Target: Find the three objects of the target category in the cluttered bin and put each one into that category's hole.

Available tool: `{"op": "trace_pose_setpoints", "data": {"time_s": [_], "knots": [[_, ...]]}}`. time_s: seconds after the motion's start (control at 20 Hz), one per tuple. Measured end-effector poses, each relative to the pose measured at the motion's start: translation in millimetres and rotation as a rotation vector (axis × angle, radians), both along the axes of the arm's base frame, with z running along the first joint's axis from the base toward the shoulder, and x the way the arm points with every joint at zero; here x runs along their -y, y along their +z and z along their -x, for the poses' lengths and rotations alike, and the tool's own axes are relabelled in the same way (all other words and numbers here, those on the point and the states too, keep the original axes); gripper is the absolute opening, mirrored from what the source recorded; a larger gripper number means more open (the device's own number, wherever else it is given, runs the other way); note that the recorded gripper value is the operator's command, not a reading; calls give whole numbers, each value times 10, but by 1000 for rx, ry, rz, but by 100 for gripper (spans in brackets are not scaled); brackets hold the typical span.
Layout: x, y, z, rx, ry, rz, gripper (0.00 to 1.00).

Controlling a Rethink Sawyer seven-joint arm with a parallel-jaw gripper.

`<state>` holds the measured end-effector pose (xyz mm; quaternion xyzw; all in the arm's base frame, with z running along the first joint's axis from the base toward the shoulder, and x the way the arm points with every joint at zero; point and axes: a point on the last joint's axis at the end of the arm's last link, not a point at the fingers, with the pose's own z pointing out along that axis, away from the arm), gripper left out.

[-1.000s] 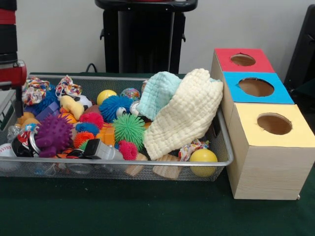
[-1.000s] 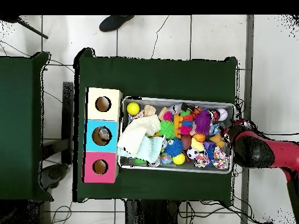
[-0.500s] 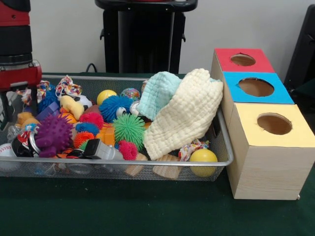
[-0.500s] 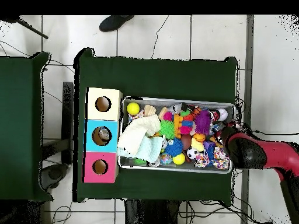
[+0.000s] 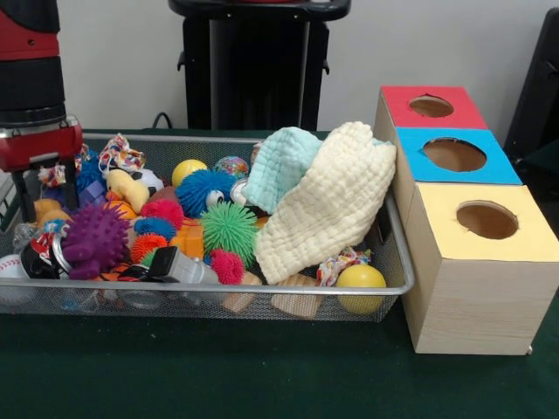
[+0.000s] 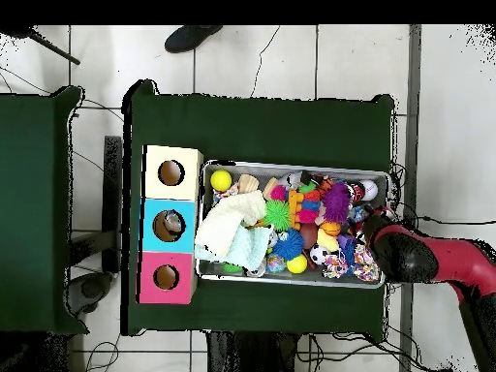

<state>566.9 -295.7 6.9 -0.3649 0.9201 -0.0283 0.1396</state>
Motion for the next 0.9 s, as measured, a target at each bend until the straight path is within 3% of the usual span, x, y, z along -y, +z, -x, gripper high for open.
{"op": "trace_pose_setpoints", "data": {"time_s": [0.25, 0.9], "knots": [[30, -97, 79, -4, 27, 6, 100], [-37, -301, 184, -10, 150, 22, 100]]}}
